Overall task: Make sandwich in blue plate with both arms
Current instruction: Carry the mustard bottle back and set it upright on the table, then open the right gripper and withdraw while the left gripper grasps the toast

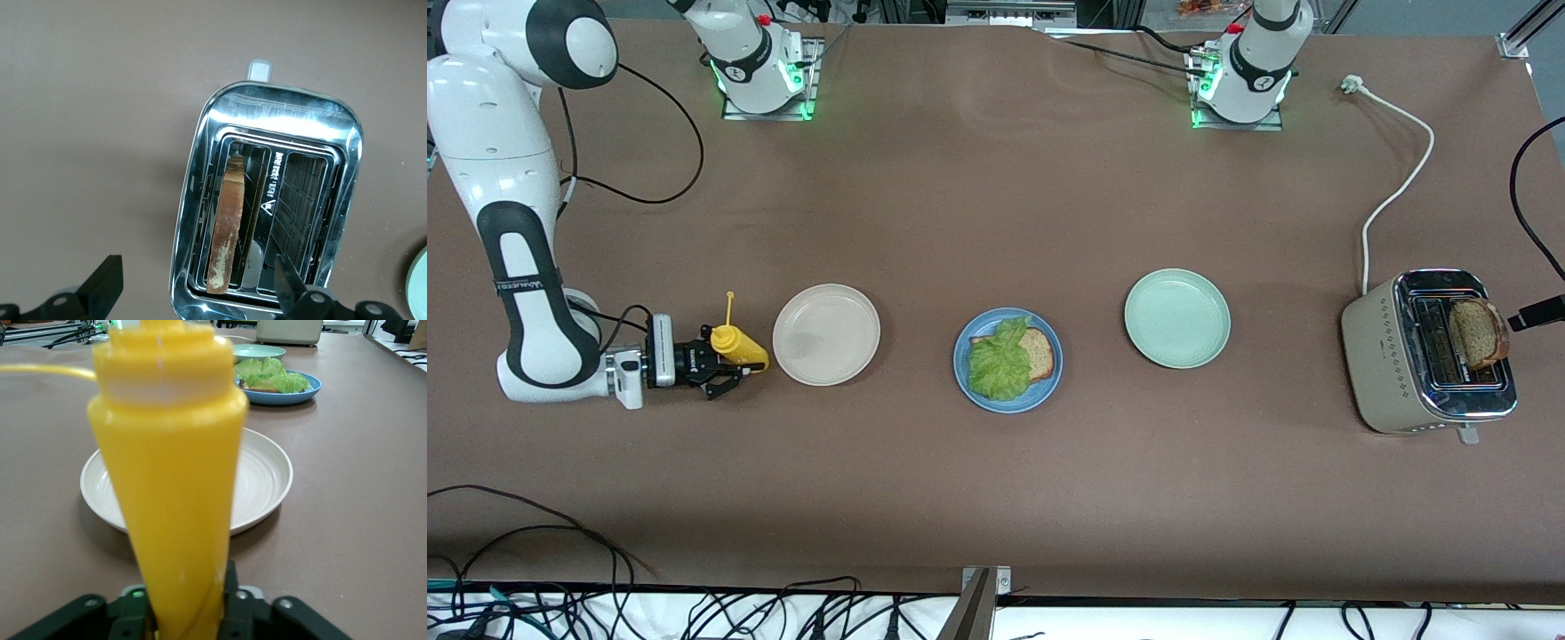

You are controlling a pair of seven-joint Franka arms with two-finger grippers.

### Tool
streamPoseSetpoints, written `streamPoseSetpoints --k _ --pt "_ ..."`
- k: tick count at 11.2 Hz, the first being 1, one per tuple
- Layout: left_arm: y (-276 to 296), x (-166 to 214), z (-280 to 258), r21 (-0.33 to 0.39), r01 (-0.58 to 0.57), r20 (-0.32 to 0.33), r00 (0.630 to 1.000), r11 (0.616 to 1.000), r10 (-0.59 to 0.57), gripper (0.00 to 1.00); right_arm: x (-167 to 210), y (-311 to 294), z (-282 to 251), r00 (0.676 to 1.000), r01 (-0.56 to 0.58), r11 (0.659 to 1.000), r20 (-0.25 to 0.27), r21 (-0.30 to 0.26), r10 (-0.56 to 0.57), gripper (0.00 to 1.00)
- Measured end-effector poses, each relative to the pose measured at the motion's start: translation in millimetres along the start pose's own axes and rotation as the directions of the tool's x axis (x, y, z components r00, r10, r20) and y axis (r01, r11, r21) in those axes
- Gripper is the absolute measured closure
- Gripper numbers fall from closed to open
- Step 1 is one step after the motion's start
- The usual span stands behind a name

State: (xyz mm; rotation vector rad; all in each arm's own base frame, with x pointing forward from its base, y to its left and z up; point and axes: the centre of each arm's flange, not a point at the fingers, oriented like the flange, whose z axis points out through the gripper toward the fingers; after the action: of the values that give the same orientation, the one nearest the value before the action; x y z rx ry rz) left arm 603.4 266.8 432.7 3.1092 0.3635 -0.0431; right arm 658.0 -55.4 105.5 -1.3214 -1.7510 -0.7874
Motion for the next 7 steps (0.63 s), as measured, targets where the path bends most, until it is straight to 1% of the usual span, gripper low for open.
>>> streamPoseSetpoints --k 1,5,6,7 --pt "0.2 1.4 3.2 0.003 0.000 0.000 1.000 1.000 0.000 0.00 0.4 0.5 -0.2 1.000 0.003 1.000 -0.004 -0.005 -0.003 0.55" --pt "4.6 6.5 18.9 0.012 -0.008 0.013 1.000 1.000 0.008 0.00 2.5 3.7 -4.6 1.000 0.016 1.000 -0.001 -0.015 -0.016 0.04" --pt "5.9 7.1 21.3 0.012 -0.010 0.017 1.000 1.000 0.010 0.00 4.5 7.0 -10.5 1.000 0.028 0.999 0.006 -0.024 -0.028 0.00" --pt "8.8 8.2 25.0 0.012 -0.014 0.022 1.000 1.000 0.014 0.00 5.2 9.4 -22.3 0.999 0.043 0.999 0.028 -0.032 -0.042 0.00"
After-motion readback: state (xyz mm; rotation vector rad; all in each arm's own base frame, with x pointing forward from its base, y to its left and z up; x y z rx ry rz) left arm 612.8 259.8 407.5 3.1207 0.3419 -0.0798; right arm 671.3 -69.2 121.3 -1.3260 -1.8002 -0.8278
